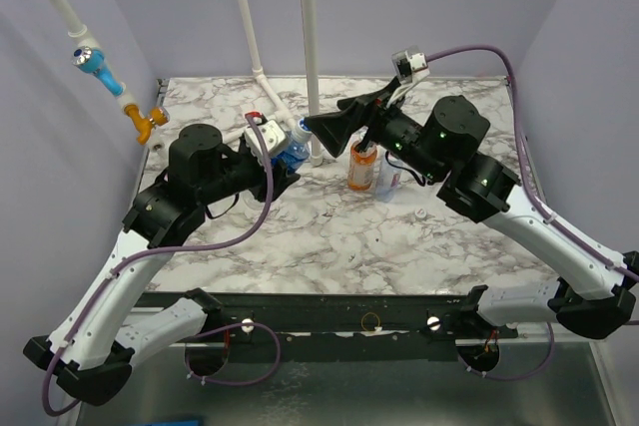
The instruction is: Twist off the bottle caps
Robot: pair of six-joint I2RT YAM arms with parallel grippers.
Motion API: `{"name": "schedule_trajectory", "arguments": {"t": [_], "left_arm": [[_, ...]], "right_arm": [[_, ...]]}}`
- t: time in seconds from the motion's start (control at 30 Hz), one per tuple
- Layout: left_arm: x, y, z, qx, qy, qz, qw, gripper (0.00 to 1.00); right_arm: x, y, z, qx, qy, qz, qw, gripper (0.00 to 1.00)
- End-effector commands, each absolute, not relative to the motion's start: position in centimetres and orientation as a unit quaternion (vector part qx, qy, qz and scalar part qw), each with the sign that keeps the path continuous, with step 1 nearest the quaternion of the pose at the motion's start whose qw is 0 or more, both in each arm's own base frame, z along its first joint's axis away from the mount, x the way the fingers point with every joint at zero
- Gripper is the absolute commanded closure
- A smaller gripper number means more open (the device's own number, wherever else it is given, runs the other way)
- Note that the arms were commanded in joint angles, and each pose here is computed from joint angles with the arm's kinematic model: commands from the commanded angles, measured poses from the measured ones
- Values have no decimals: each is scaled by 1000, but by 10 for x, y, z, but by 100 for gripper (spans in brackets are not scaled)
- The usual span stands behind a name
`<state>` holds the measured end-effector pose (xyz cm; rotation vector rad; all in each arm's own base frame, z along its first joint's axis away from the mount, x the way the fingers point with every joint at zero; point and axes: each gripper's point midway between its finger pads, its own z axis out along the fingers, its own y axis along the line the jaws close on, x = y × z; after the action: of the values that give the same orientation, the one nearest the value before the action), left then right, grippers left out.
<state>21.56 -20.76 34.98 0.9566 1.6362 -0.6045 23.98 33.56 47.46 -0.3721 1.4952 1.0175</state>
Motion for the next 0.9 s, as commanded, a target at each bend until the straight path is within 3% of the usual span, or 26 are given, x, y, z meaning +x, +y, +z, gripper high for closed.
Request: {"name": "schedule_trajectory", "arguments": {"t": [0.0, 0.2, 0.6, 0.87], "left_arm": [[236, -197, 355, 368, 691, -214, 584, 87], [243, -207, 355, 331, 702, -245, 580, 89], [252, -216, 348, 318, 716, -259, 565, 89], [246, -219, 345, 321, 712, -273, 561, 89]], "right_arm": [[251, 339, 479, -131, 631, 448, 619, 4], [261, 356, 476, -142, 630, 446, 620, 16], [262, 381, 478, -161, 609, 477, 613, 28], [262, 373, 479, -138, 609, 483, 614, 67]]}}
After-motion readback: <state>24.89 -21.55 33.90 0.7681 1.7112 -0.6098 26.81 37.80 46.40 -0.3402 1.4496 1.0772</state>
